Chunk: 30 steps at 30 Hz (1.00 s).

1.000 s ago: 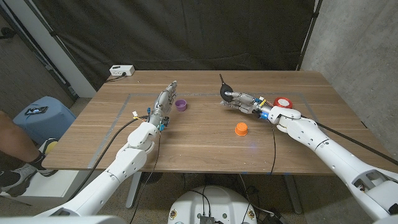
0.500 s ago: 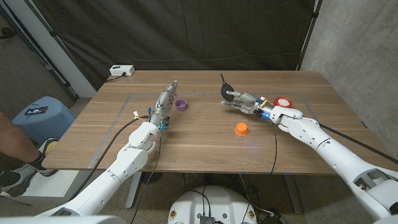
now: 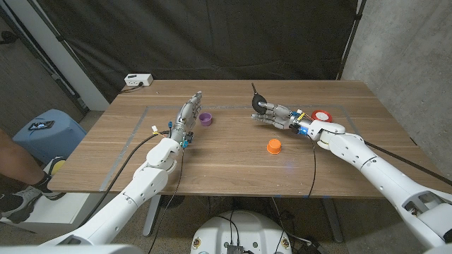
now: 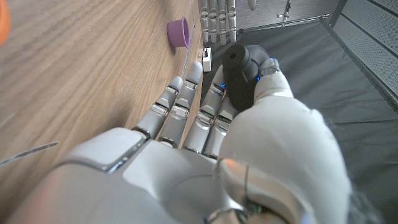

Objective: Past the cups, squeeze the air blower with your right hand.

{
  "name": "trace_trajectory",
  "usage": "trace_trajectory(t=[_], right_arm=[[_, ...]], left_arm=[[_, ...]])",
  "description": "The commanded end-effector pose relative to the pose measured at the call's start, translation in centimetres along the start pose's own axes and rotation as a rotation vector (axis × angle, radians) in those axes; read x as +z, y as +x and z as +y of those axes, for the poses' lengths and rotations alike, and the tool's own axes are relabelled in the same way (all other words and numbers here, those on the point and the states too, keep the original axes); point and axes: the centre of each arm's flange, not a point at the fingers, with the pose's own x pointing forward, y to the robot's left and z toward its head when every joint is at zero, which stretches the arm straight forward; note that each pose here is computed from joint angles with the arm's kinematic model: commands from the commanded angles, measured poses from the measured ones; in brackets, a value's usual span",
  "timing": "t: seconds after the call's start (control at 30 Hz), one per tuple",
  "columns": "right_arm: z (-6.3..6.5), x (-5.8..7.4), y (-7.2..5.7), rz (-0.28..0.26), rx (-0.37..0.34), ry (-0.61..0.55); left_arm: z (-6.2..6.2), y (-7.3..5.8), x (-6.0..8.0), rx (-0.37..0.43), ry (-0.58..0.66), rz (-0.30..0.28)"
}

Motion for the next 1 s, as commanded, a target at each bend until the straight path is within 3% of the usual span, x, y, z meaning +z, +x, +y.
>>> trace_trajectory(t=[0.03, 1.0], right_arm=[[0.2, 0.0, -0.1, 0.007, 0.021, 0.008], [0.9, 0.0, 0.8, 0.025, 0.074, 0.036]], left_arm=[[0.1, 0.0, -0.1, -0.010, -0.003, 0.006], [1.3, -0.6, -0.1, -0.007, -0.010, 0.003]])
